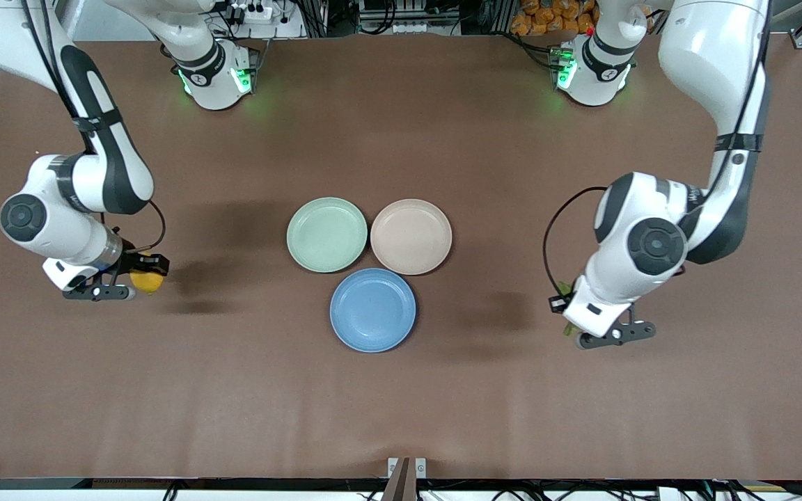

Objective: Pick lemon and lettuce from blue and beige plates
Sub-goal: 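Lower the lemon onto the table while the left gripper releases the lettuce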

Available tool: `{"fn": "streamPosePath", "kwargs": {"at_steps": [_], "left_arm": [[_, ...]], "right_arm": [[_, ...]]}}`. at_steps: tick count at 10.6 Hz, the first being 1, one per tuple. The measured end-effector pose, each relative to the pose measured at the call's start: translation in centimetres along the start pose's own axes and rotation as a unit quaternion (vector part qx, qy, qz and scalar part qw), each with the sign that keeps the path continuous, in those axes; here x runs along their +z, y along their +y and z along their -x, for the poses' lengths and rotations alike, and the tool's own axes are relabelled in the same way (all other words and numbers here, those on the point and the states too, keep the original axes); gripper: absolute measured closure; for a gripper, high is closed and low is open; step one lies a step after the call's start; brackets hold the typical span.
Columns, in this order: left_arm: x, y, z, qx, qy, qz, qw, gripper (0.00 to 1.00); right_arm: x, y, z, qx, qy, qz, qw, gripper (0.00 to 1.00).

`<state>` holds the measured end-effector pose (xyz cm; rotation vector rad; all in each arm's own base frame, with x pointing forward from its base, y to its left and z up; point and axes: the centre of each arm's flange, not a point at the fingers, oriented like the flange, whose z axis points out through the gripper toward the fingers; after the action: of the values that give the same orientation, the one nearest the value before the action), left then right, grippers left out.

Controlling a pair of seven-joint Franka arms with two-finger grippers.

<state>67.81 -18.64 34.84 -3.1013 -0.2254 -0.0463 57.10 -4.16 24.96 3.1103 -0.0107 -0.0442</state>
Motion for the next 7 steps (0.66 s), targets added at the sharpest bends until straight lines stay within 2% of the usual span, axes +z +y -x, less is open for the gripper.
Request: {"fn": "streamPosePath", "kwargs": {"at_steps": [2, 5, 7], "left_arm": [[0.1, -3.0, -1.2, 0.019, -0.001, -0.001, 1.000, 0.96], [0.3, -5.4, -2.1, 0.044, -0.003, -0.002, 0.999, 0.96], [0.4, -6.3, -2.3, 0.042, -0.004, -0.002, 0.999, 0.96]], "right_arm": [[2.9, 0.6, 1.5, 0.001, 0.011, -0.002, 1.000, 0.36], [4.9, 0.5, 2.4, 0.000, 0.000, -0.004, 1.000, 0.36], [5.0, 0.6, 2.4, 0.001, 0.003, -0.004, 1.000, 0.36]]}}
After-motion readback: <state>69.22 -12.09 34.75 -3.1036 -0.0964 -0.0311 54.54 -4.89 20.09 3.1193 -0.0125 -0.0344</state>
